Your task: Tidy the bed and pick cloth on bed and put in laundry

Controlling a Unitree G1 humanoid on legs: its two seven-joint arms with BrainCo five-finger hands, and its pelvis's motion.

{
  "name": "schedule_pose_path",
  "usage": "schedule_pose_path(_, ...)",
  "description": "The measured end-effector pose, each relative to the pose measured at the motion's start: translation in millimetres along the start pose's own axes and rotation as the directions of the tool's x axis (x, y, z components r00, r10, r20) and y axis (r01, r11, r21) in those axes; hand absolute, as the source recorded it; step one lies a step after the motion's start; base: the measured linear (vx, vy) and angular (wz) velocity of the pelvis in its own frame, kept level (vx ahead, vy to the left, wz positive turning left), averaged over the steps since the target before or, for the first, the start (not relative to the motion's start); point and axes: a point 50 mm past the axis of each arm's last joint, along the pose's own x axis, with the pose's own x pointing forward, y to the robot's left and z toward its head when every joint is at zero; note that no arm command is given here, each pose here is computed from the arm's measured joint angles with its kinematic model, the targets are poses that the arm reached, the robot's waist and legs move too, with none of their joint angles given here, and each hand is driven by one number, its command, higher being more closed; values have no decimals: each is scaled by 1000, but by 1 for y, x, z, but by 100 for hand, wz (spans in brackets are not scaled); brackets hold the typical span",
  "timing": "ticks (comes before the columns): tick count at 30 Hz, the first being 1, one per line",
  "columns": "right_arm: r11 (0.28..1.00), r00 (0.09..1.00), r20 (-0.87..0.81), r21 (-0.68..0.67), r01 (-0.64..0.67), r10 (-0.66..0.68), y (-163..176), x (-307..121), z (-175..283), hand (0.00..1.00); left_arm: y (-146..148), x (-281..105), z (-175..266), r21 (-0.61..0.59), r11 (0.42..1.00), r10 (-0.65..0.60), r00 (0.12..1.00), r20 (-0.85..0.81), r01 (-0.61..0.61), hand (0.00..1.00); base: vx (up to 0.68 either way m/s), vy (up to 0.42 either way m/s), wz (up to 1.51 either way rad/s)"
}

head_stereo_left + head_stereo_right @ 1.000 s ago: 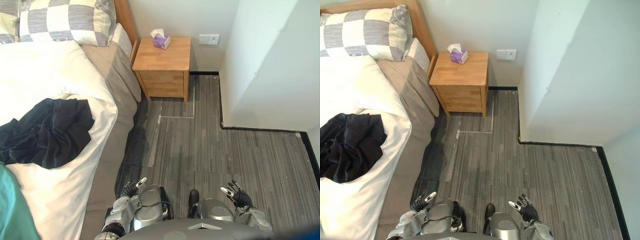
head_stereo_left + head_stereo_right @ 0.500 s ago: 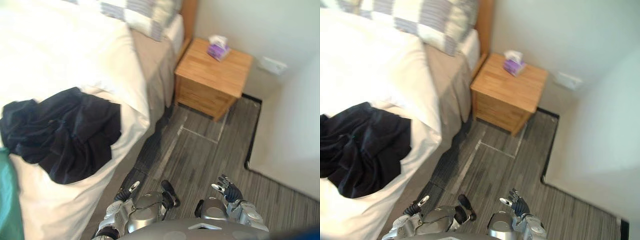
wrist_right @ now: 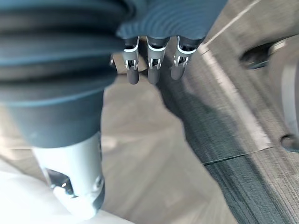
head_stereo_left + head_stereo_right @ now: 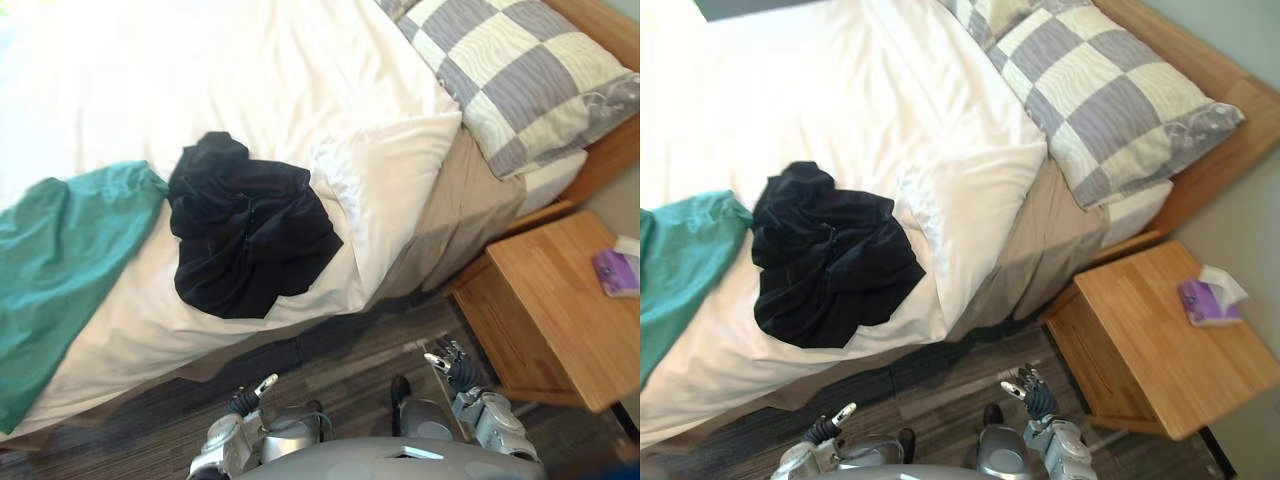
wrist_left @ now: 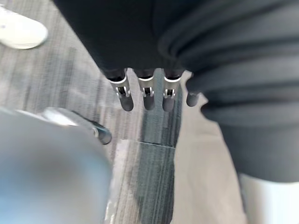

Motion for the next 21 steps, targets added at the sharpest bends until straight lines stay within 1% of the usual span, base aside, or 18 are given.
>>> schedule_pose_path(4, 1000, 1000, -19, 13, -2, 2, 4, 1, -3, 0, 1, 0, 2, -29, 1000, 3, 1000, 5, -3, 0, 69, -140, 34)
schedule_pose_path(7, 993, 993, -90, 81, 88, -81, -4, -4, -14, 0, 0, 0, 1, -32, 999, -3, 1000, 1, 3, 0, -6, -34, 42)
schedule_pose_path(8, 977, 981, -136, 139, 160, -142, -12, -11, -26, 0, 0, 0, 1, -22, 1000, -5, 1000, -4, 4, 0, -37, 5, 55)
schedule_pose_path(9, 967, 973, -154, 164, 194, -169, -16, -15, -31, 0, 0, 0, 0, -21, 1000, -5, 1000, -7, 5, 0, -52, 14, 69)
schedule_pose_path(11, 903, 939, -185, 272, 334, -291, -29, -31, -47, 0, 0, 0, -2, 5, 1000, -2, 1000, -16, 2, 0, -67, 21, 71)
schedule_pose_path(13, 850, 914, -169, 334, 406, -370, -39, -40, -49, 0, -1, 0, -4, 17, 1000, -11, 1000, -25, 11, 0, -87, 49, 57)
schedule_pose_path(14, 809, 886, -122, 366, 460, -448, -49, -47, -42, 0, -1, 0, -5, 12, 1000, -20, 999, -33, 21, 0, -117, 78, 28)
schedule_pose_path(16, 777, 850, -43, 383, 499, -525, -59, -51, -25, 0, 3, -1, -6, 25, 1000, -13, 999, -42, 14, 0, -111, 69, 7)
schedule_pose_path(18, 689, 733, 91, 438, 578, -674, -81, -64, 8, 0, 10, -2, -7, 53, 999, -10, 998, -65, 14, 0, -71, 60, 10)
schedule_pose_path(19, 665, 696, 126, 453, 594, -707, -87, -67, 18, 0, 11, -2, -7, 54, 998, -15, 998, -68, 18, 0, -37, 62, 7)
schedule_pose_path(20, 623, 618, 192, 480, 618, -762, -98, -74, 39, 0, 13, -2, -6, 56, 998, -22, 997, -73, 26, 0, -28, 51, 2)
schedule_pose_path(21, 603, 581, 219, 490, 630, -784, -103, -78, 48, 0, 14, -2, -5, 57, 998, -24, 997, -71, 28, 0, -25, 52, 0)
